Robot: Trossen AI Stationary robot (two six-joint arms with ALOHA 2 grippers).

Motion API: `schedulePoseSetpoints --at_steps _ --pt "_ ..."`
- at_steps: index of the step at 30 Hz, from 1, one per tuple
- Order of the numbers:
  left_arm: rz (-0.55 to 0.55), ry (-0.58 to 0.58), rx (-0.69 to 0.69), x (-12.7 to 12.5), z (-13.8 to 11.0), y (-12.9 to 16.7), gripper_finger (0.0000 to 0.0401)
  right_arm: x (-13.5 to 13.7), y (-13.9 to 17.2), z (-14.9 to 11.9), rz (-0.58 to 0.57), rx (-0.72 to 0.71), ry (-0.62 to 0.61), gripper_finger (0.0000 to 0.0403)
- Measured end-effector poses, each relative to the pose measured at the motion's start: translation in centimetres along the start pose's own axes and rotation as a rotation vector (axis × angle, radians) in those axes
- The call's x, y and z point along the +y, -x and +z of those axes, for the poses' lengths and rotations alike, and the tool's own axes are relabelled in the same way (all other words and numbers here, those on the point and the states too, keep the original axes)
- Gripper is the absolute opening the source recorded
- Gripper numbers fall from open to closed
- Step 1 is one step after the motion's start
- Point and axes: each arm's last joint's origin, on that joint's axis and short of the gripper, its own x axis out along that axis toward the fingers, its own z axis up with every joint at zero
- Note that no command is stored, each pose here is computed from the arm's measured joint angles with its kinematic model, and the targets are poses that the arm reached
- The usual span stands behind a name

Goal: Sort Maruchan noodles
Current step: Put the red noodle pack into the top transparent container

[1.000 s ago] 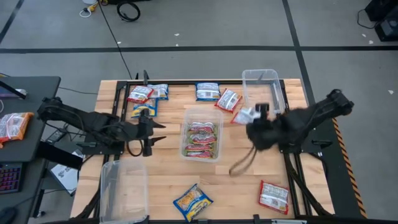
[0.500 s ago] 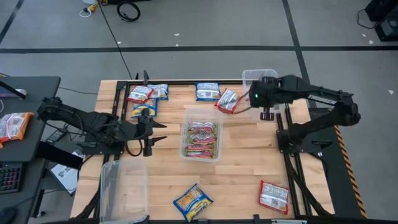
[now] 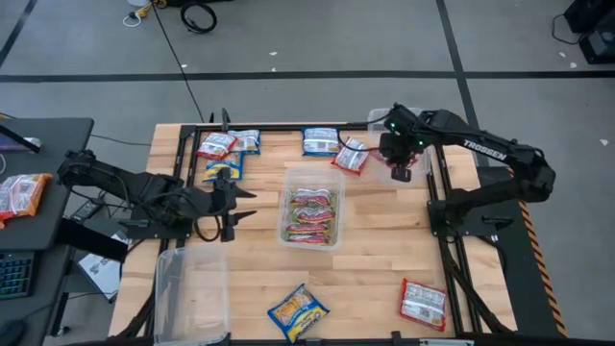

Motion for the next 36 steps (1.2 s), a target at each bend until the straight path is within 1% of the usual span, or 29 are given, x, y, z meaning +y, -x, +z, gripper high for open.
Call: schedulePoseSetpoints --at_steps 3,6,11,17,20,24,32,34,36 --pt "0.001 -0.002 0.015 0.0 -0.2 0.0 0.0197 -0.1 -0.7 0.5 0.101 -0.119 -0.003 0.0008" --pt "0.002 -0.003 0.019 0.0 -0.2 0.0 0.0197 -0.2 -1.2 0.8 0.173 -0.208 0.008 0.0008" --pt "-0.007 -0.012 0.036 0.0 -0.4 0.0 0.0197 -0.2 -1.8 0.5 0.269 -0.258 0.026 0.0008" --pt "-0.007 -0.015 0.043 0.0 -0.5 0.0 0.0197 -0.3 -3.9 -0.6 0.308 -0.261 -0.002 0.0008" --pt "-0.006 -0.015 0.045 0.0 -0.5 0.0 0.0197 -0.3 -5.3 -1.1 0.31 -0.281 -0.063 0.0008" --pt "-0.006 -0.015 0.045 0.0 -0.5 0.0 0.0197 -0.1 -6.8 -1.9 0.272 -0.341 -0.165 0.0008" --pt "-0.007 -0.015 0.045 0.0 -0.5 0.0 0.0197 1.3 -7.7 -5.0 0.189 -0.595 -0.301 0.0008" --pt "-0.007 -0.015 0.044 0.0 -0.5 0.0 0.0197 1.6 -8.0 -5.9 0.172 -0.626 -0.346 0.0008" --pt "-0.008 -0.01 0.036 0.0 -0.4 0.0 0.0197 1.9 -8.3 -6.6 0.154 -0.614 -0.395 0.0008"
